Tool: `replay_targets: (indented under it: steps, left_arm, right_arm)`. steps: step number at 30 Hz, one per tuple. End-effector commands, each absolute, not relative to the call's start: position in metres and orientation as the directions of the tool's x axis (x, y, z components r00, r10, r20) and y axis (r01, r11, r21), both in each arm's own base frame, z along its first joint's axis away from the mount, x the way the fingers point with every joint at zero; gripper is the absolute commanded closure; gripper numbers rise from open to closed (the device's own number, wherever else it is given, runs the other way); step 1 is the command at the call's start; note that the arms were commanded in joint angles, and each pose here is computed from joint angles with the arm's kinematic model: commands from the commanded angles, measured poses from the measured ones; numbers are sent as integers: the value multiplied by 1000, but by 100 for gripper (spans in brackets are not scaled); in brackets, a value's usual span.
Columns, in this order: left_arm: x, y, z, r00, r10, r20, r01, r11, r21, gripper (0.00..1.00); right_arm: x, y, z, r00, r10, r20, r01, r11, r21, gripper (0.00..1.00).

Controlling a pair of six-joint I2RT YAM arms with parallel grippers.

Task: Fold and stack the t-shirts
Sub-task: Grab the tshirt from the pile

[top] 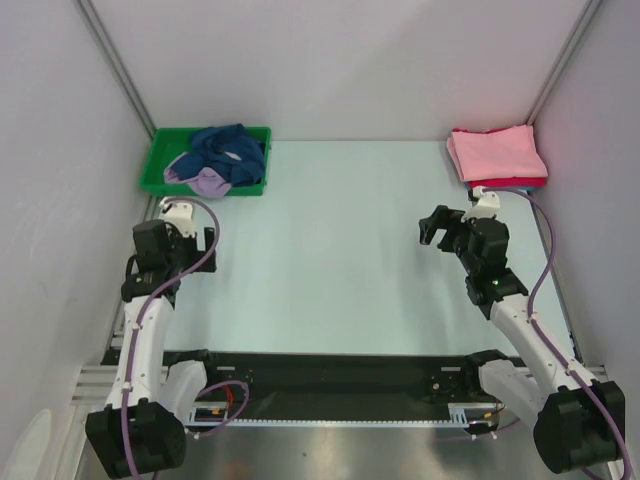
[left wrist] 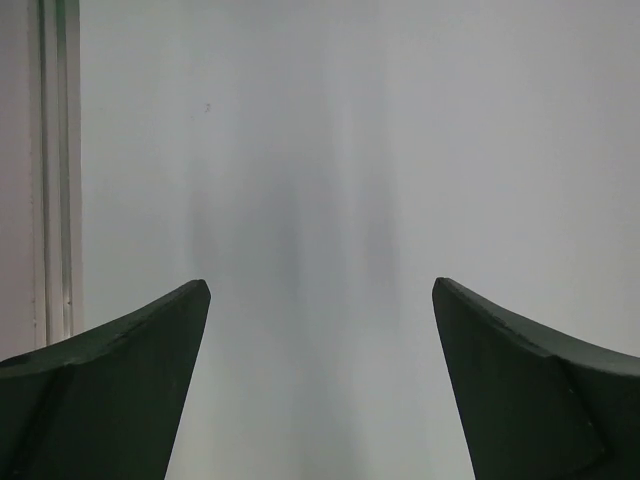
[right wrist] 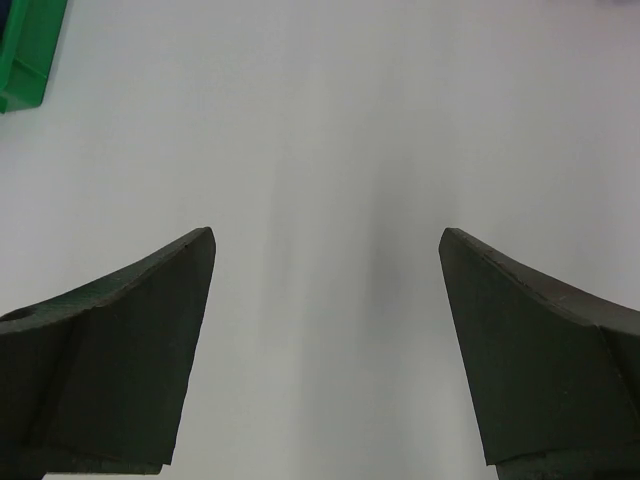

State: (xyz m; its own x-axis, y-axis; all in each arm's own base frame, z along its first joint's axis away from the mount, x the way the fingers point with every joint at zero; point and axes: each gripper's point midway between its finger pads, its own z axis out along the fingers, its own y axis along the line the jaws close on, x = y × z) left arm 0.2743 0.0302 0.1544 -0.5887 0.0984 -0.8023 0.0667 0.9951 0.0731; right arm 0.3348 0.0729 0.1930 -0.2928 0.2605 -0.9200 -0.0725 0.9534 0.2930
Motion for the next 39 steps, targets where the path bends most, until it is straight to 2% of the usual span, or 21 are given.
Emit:
replay_targets:
  steps: [1, 6, 8, 9, 10, 12, 13, 15, 16, 18, 19, 20, 21, 23, 24, 25, 29, 33, 38, 39]
  left_arm:
    - [288, 29, 178, -526, 30, -850, 12, 1000, 28, 0]
    - [306, 7, 196, -494, 177, -851, 240, 969, 62, 0]
    - [319, -11, 206, -483, 247, -840, 397, 917, 41, 0]
    - [328, -16, 228, -458, 256, -851, 431, 902, 39, 0]
    - [343, -21, 217, -503, 242, -830, 460, 888, -19, 0]
    - [365, -22, 227, -512, 240, -825, 459, 888, -26, 0]
    - [388, -21, 247, -477, 262, -839, 441, 897, 29, 1]
    - [423, -15, 239, -487, 296, -822, 395, 914, 95, 5]
    - [448, -14, 260, -423, 334, -842, 345, 919, 191, 9]
    - [482, -15, 248, -427, 346, -836, 328, 920, 214, 12]
    - [500, -29, 269, -370, 355, -859, 338, 912, 232, 12]
    - [514, -28, 265, -387, 336, -859, 313, 924, 220, 12]
    - [533, -25, 235, -448, 321, -834, 297, 934, 200, 12]
    - [566, -18, 246, -437, 306, -846, 245, 945, 216, 11]
    - [578, -19, 208, -501, 315, -806, 267, 942, 203, 11]
    - [593, -19, 224, -468, 319, -824, 263, 941, 214, 10]
    - [617, -19, 196, -519, 305, -798, 273, 944, 183, 12]
    - [609, -37, 164, -565, 287, -774, 359, 930, 83, 16]
    - [592, -46, 130, -643, 271, -716, 388, 922, 0, 32]
    - [586, -46, 125, -663, 275, -696, 392, 920, -9, 41]
  right_arm:
    - [338, 75, 213, -234, 272, -934, -102, 948, 302, 0]
    - [343, 78, 227, -200, 278, -939, -124, 944, 306, 0]
    - [344, 84, 236, -196, 276, -941, -165, 937, 309, 0]
    - [346, 86, 237, -200, 275, -940, -168, 936, 310, 0]
    - [349, 87, 246, -188, 278, -942, -175, 934, 310, 0]
    - [351, 89, 249, -192, 276, -942, -185, 932, 311, 0]
    - [354, 90, 251, -196, 279, -940, -183, 931, 314, 0]
    - [357, 93, 257, -192, 285, -939, -196, 926, 322, 0]
    - [359, 94, 255, -201, 292, -935, -195, 923, 330, 0]
    - [361, 97, 256, -210, 297, -931, -203, 919, 339, 0]
    - [361, 98, 256, -215, 299, -930, -206, 917, 343, 0]
    - [360, 100, 253, -234, 309, -922, -203, 912, 357, 0]
    - [361, 100, 255, -237, 312, -920, -203, 910, 361, 0]
    - [360, 103, 253, -257, 316, -913, -204, 906, 371, 0]
    - [359, 105, 255, -260, 321, -911, -206, 903, 377, 0]
    - [359, 105, 254, -266, 320, -910, -204, 903, 377, 0]
    - [359, 104, 253, -276, 320, -906, -180, 909, 376, 0]
    - [361, 108, 248, -288, 314, -905, -173, 912, 372, 0]
    - [366, 119, 249, -308, 289, -906, -196, 913, 358, 0]
    - [367, 119, 250, -308, 285, -907, -199, 914, 355, 0]
